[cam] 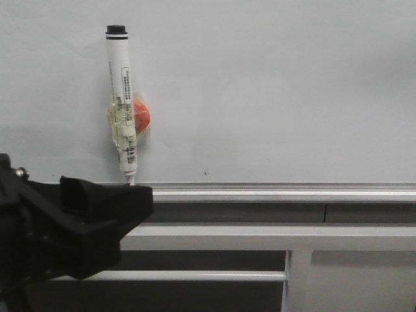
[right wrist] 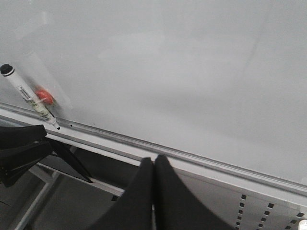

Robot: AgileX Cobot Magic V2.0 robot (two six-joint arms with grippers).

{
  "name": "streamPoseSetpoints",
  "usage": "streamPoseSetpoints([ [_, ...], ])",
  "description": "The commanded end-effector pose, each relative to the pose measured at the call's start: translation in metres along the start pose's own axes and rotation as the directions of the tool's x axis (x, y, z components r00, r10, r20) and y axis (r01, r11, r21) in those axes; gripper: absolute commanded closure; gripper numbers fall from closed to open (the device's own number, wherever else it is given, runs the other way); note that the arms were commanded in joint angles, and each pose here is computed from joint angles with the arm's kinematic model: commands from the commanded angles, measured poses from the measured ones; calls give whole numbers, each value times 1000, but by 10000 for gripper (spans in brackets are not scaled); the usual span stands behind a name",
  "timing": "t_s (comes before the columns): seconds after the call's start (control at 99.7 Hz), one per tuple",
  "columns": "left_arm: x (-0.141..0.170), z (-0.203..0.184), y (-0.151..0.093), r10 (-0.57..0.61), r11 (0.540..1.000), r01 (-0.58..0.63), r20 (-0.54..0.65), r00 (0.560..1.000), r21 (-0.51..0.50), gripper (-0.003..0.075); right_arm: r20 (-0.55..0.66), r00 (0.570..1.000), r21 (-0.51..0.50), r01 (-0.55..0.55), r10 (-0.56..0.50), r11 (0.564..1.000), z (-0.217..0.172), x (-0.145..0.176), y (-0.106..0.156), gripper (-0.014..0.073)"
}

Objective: Write number 1 on whiteboard

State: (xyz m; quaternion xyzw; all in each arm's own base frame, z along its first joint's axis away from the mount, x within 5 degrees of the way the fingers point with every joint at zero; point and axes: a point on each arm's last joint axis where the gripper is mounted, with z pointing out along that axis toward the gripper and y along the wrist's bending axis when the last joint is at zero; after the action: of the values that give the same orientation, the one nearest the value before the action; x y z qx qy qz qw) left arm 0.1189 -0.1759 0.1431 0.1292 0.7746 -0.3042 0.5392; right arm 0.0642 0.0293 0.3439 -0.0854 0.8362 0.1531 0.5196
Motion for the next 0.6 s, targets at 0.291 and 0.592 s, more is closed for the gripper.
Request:
streamPoseSetpoints([
  [0.291, -39, 7, 0, -48, 999, 48, 320, 946, 10, 314, 81, 997, 6, 16, -17, 1000, -2, -13, 0, 659],
  [0.592, -45, 12, -7, -38, 999, 26, 339, 940, 40, 314, 83, 996, 5, 17, -17, 1000, -2, -13, 0, 659],
])
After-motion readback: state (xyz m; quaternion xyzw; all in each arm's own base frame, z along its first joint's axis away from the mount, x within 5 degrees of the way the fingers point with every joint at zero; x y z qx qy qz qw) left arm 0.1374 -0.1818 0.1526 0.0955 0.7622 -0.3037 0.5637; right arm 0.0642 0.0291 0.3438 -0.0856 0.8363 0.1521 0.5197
